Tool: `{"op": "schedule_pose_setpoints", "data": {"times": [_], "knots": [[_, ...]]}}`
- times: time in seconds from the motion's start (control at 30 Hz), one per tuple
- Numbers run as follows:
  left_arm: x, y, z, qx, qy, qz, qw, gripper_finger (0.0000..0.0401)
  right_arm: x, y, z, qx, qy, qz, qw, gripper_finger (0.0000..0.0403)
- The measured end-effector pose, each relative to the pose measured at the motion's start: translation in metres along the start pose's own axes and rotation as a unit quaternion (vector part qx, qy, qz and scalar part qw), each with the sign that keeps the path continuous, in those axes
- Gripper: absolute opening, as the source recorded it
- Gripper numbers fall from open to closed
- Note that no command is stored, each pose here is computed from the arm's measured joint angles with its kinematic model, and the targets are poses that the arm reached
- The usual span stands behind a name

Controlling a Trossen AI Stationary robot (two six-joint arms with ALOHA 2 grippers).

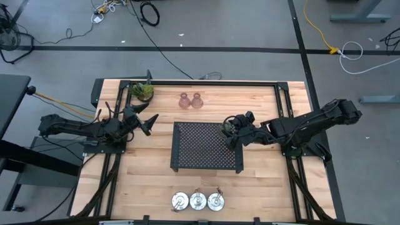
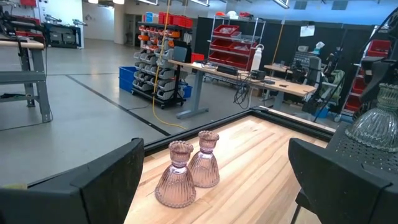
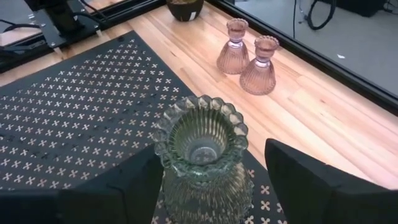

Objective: Pick & Place candle stick holders
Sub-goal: Put the green glass candle holder on the shelf, then put the left pink glass candle holder on the shelf

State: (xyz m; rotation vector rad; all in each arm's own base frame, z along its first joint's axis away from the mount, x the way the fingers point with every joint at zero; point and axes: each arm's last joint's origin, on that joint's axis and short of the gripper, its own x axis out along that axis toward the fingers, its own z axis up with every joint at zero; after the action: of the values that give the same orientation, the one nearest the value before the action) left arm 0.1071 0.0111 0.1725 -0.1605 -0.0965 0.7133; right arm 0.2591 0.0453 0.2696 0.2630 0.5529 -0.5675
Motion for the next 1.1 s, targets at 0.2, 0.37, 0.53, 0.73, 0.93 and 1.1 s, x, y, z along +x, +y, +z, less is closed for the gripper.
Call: {"op": "schedule_pose_setpoints", "data": {"times": [0.2, 0.37, 0.53, 0.73, 0.93, 1.1], "knots": [[0.0, 0.0, 0.0, -0.001, -0.001, 0.0, 1.0, 0.0399, -0.003, -0.002, 0.003, 0.002, -0.009, 0.0, 1.0, 0.0278], [0.0, -0.001, 0.003, -0.016, -0.011, -0.003, 1.0, 0.0399, -0.007, -0.004, 0.006, -0.003, -0.019, 0.007, 1.0, 0.0279], [0.0, -0.001, 0.009, -0.066, -0.037, -0.008, 0.997, 0.0399, -0.014, -0.005, 0.012, 0.001, -0.036, 0.021, 0.999, 0.0279], [-0.001, -0.001, 0.017, -0.099, -0.068, 0.0, 0.993, 0.0399, -0.02, -0.007, 0.016, 0.011, -0.046, 0.034, 0.998, 0.0279], [-0.002, 0.002, 0.022, -0.182, -0.094, 0.033, 0.978, 0.0399, -0.035, -0.021, 0.033, 0.038, -0.104, 0.029, 0.993, 0.0279], [-0.002, 0.004, 0.019, -0.175, -0.086, 0.075, 0.978, 0.0399, -0.049, -0.04, 0.045, 0.069, -0.133, 0.021, 0.989, 0.0279]]}}
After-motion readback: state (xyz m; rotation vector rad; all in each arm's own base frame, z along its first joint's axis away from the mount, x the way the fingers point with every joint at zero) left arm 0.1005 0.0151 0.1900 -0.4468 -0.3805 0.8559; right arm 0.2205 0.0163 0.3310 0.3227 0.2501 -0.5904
